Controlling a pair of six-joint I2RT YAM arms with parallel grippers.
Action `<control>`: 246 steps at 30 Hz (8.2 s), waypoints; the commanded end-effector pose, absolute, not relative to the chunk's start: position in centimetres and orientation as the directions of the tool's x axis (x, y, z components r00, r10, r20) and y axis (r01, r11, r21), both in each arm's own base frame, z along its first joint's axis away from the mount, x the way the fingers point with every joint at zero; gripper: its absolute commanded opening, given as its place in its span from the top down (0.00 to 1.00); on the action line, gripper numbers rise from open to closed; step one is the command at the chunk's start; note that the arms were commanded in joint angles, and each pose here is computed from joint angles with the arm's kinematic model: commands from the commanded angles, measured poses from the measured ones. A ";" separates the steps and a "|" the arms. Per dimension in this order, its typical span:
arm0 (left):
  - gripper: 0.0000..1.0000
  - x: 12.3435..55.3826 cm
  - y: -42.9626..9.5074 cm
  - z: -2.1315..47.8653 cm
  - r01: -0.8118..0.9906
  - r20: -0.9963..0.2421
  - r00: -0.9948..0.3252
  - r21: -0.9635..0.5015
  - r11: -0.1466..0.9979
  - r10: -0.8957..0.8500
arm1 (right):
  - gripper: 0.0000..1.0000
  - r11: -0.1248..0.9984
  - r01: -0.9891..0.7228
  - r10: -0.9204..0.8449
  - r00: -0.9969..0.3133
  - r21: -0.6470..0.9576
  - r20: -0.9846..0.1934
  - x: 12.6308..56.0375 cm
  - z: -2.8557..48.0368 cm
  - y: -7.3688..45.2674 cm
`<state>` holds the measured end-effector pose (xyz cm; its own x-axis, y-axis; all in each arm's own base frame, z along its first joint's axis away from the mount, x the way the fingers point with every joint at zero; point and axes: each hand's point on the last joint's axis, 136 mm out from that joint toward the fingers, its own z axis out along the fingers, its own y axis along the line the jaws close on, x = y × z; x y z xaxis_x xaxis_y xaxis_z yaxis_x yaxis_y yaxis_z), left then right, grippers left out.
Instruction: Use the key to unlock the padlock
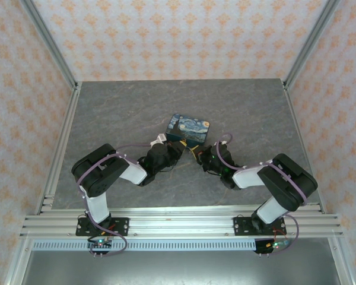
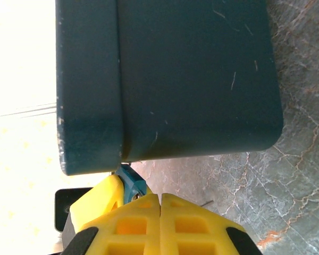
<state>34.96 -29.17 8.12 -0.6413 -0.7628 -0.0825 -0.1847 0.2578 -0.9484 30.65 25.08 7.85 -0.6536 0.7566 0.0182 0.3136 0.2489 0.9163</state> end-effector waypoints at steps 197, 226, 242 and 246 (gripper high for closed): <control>1.00 33.5 -31.2 7.2 -0.285 -0.058 -0.677 -0.898 0.334 -0.734 | 0.53 0.886 -0.442 -0.232 -0.683 0.139 -0.692 28.4 6.6 24.3; 1.00 32.7 -31.2 5.5 -0.306 -0.035 -0.695 -0.889 0.341 -0.718 | 1.00 0.765 -0.431 -0.017 -0.757 0.479 -0.653 30.5 9.7 27.3; 1.00 32.6 -31.2 5.6 -0.303 -0.035 -0.698 -0.890 0.340 -0.715 | 0.65 0.770 -0.335 0.098 -0.779 0.543 -0.619 29.4 10.4 23.7; 1.00 32.6 -31.3 5.7 -0.302 -0.031 -0.702 -0.892 0.337 -0.712 | 0.64 0.802 -0.359 0.028 -0.776 0.477 -0.630 29.1 10.0 23.1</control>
